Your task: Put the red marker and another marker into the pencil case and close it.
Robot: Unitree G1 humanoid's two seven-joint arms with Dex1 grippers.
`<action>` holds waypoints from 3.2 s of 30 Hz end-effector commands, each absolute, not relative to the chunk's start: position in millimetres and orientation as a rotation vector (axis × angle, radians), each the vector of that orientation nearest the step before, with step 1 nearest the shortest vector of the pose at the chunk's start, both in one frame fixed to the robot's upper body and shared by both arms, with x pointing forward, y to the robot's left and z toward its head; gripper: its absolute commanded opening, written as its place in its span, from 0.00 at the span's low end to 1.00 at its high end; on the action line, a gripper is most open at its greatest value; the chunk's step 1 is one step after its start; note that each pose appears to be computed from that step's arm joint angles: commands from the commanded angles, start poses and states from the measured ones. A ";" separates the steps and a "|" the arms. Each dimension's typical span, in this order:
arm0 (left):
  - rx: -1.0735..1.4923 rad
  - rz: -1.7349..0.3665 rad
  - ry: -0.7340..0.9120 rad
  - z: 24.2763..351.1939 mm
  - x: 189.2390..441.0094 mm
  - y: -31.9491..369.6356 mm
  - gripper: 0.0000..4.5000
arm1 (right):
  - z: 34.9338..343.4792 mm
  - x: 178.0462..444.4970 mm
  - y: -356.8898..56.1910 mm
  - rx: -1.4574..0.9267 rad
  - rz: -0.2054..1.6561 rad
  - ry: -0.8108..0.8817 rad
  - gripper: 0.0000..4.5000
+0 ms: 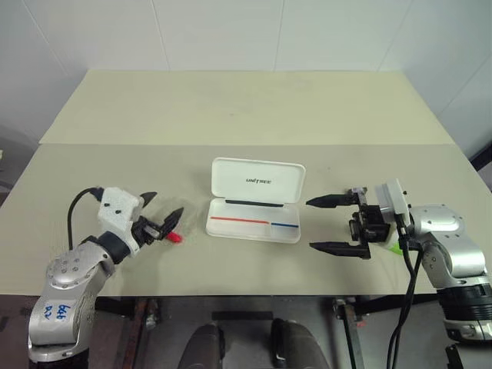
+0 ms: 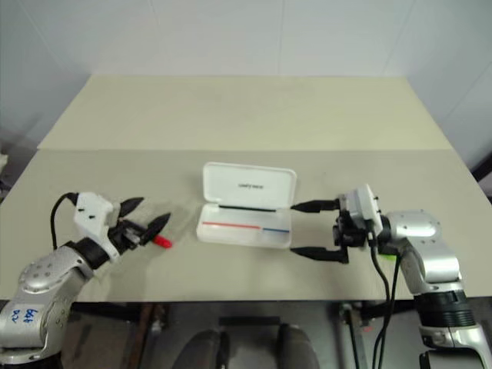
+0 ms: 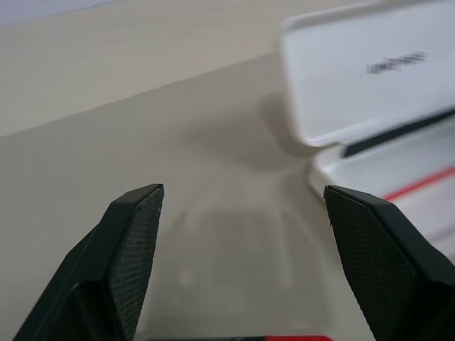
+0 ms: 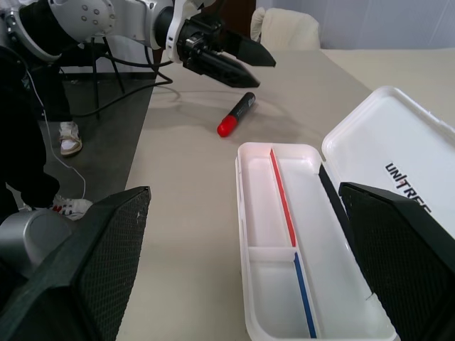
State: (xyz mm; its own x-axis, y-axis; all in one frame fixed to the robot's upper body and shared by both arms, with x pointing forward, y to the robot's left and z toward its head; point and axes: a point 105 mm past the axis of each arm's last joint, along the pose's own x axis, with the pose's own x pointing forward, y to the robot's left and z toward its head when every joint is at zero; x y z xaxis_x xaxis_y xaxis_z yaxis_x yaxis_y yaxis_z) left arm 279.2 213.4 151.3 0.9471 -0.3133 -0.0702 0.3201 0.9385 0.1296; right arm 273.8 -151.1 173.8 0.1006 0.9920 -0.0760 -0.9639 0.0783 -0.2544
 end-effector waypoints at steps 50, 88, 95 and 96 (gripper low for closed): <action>-0.364 0.236 0.327 146.2 276.8 218.2 0.91 | 183.3 269.6 -142.0 -0.264 1.565 -0.150 1.00; -0.320 0.329 0.533 110.2 288.6 216.1 0.15 | 193.4 269.4 -133.7 -0.261 1.559 -0.194 1.00; -0.289 0.294 0.442 132.3 295.0 232.3 0.15 | 193.5 269.3 -135.1 -0.260 1.549 -0.193 1.00; -0.288 0.290 0.420 136.1 296.3 234.6 0.15 | 193.5 269.3 -135.5 -0.260 1.547 -0.193 1.00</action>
State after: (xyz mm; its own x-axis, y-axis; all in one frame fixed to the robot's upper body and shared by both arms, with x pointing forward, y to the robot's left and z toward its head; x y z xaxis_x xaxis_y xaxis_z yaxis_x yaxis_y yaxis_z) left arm 292.4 232.0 123.3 0.8416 0.2171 -0.4945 -0.3538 0.9134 -0.2011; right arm 272.9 -136.5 182.5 0.0258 0.9979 -0.0601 -0.9708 0.0106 -0.2395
